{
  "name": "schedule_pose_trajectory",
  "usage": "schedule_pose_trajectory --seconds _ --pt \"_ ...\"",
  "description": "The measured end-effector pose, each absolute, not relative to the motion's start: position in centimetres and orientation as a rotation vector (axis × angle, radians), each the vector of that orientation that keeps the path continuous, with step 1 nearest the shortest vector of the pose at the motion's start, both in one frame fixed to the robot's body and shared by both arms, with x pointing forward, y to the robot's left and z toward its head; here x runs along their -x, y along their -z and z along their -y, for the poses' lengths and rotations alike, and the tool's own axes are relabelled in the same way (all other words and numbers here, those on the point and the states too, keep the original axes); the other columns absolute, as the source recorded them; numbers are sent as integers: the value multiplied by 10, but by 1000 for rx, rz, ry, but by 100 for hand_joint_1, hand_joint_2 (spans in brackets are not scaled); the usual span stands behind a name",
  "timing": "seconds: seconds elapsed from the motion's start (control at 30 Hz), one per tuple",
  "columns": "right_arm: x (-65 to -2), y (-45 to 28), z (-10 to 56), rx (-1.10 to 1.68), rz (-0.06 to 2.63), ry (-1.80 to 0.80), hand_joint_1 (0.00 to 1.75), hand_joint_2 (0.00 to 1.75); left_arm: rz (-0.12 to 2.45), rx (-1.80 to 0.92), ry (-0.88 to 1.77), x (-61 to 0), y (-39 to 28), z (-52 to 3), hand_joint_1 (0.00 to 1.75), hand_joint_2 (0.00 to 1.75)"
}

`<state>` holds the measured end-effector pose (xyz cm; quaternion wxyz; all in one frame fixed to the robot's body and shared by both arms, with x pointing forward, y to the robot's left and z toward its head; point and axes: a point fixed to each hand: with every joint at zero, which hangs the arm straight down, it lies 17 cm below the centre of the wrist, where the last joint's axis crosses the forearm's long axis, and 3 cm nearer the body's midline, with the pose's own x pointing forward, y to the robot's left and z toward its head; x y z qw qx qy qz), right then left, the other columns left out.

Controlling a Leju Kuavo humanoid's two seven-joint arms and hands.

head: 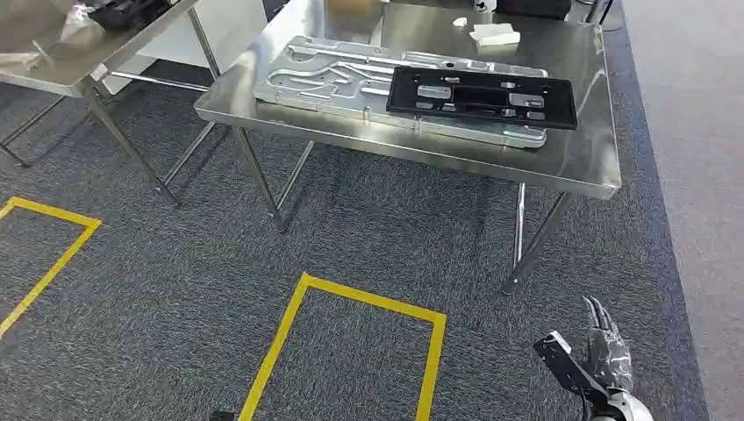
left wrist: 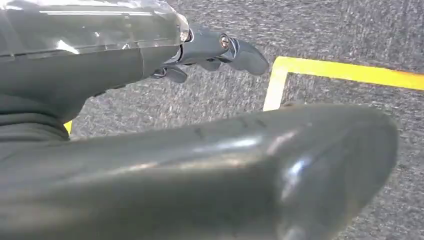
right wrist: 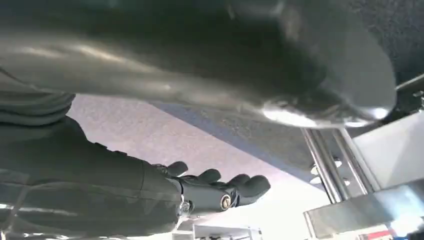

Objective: Take the parts from the cabinet and place them on the table.

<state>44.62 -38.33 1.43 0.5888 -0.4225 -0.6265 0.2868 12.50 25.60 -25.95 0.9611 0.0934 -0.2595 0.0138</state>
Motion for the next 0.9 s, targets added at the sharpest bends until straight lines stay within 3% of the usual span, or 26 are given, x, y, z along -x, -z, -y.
schedule_pose_trajectory --seconds 0.9 --pt "-443 9 371 973 1402 -747 0 0 490 -204 -29 -120 262 -257 0 0"
